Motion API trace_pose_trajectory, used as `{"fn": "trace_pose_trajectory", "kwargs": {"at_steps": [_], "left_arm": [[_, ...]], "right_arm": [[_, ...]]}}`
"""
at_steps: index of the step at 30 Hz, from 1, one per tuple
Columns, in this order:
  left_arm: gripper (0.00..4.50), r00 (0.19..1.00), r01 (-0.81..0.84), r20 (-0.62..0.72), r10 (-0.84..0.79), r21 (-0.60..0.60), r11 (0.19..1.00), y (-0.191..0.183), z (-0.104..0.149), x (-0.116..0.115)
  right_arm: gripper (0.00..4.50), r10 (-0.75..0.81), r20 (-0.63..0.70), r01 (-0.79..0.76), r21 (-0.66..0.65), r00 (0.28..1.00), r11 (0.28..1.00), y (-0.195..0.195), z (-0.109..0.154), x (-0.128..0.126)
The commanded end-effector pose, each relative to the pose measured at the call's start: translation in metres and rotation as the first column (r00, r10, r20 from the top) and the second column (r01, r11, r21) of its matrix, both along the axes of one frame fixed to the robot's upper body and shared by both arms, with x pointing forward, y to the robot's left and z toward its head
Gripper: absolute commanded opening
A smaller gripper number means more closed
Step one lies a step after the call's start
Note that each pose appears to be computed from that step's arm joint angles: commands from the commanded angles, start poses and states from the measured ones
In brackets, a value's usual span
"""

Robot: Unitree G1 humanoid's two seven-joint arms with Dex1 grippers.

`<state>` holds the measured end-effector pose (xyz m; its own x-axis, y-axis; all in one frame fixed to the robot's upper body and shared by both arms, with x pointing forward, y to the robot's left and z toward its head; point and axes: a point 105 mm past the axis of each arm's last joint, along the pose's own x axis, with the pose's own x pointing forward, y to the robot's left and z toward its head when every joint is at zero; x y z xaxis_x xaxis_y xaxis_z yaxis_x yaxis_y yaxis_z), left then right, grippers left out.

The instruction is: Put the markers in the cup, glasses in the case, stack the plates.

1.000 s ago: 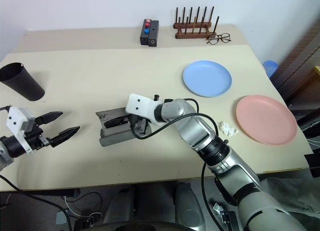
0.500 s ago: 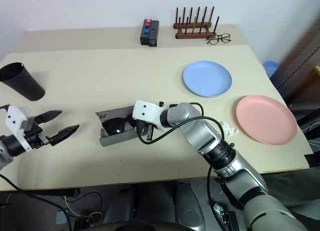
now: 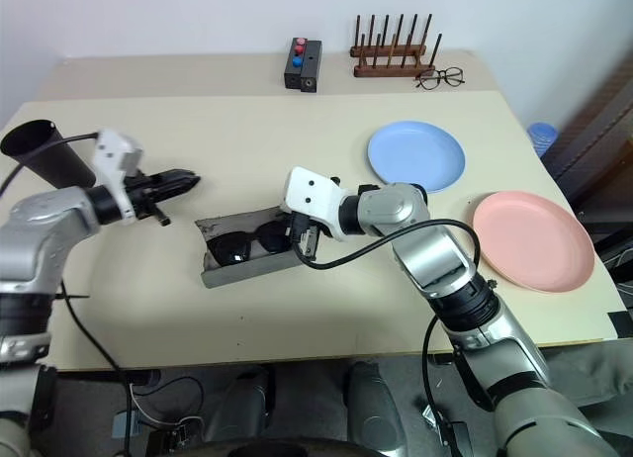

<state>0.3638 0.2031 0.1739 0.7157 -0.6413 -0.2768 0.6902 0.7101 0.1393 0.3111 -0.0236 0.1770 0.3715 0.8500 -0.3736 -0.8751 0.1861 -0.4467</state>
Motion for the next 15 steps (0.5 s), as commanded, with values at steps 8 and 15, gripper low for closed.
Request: {"fn": "trace_pose_trajectory", "kwargs": {"at_steps": [8, 15], "left_arm": [[0.64, 0.945, 0.304, -0.166, -0.283, 0.118, 0.945, -0.043, -0.021, -0.004], [0.64, 0.876, 0.451, -0.228, -0.426, 0.072, 0.889, -0.057, -0.023, -0.033]], "right_arm": [[0.00, 0.065, 0.046, -0.066, 0.031, 0.997, 0.997, -0.014, 0.015, -0.027], [0.00, 0.044, 0.030, -0.044, -0.001, 0.999, 0.999, -0.028, 0.006, -0.029]]}}
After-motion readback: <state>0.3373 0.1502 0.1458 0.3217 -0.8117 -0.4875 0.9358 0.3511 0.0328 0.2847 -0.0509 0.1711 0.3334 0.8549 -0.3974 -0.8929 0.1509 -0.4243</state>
